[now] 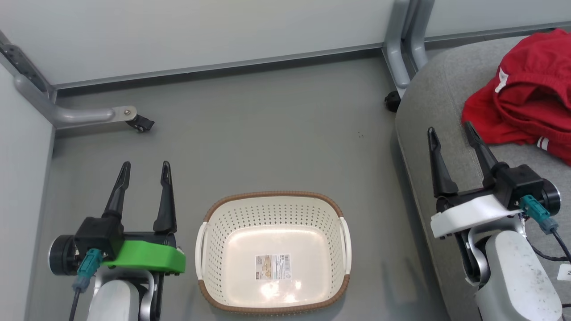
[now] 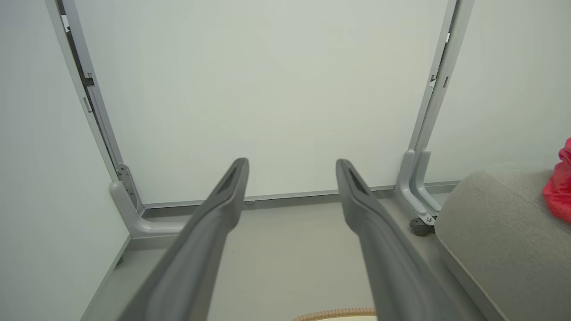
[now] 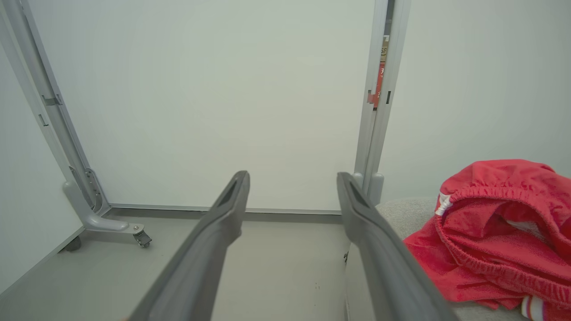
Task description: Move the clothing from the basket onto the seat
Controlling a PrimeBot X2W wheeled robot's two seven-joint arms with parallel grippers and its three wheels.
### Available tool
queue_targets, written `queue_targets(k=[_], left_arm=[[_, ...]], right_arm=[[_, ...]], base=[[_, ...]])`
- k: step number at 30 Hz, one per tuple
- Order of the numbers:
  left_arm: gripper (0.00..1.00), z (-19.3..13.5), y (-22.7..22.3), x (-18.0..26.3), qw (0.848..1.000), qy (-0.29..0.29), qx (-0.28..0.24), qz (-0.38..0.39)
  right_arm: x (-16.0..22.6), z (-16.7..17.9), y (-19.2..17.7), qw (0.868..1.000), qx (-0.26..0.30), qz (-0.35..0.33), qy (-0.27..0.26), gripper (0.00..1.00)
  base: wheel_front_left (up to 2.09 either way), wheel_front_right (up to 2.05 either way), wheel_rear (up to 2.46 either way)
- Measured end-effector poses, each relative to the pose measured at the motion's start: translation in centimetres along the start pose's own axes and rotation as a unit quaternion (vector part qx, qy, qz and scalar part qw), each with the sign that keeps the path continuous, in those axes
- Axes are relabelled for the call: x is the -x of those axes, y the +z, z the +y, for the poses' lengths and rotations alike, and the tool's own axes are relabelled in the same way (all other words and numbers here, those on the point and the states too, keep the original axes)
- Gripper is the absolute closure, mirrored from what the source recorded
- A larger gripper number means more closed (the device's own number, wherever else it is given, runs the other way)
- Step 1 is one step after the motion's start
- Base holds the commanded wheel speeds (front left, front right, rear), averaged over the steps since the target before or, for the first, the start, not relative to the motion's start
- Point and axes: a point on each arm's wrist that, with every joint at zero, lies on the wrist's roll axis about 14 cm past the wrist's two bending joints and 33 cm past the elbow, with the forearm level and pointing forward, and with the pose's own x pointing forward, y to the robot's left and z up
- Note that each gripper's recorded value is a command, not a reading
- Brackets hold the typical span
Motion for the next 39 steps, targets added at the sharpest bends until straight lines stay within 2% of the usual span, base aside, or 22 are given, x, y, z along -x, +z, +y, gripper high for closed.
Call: queue_targets(k=[10,22,39], left_arm=[[0.00,1.7,1.0,2.5,1.000,0.030,-0.003,-0.009],[0.00,1.2,1.2,2.9,1.000,0.025,0.001,-0.012],[0.00,1.0,0.2,3.3,1.000,0.024,0.003,0.003]], right_arm=[[2.3,2.0,0.7,1.000,-0.010,-0.004,0.021,0.00],[5.4,0.9,-0.5,1.000,-0.025,0.019,-0.001,0.00],[5.5,0.9,-0.6,0.999,-0.029,0.020,-0.003,0.00]], base=[[0.00,0.00,0.00],[0.00,0.00,0.00],[0.00,0.00,0.00]])
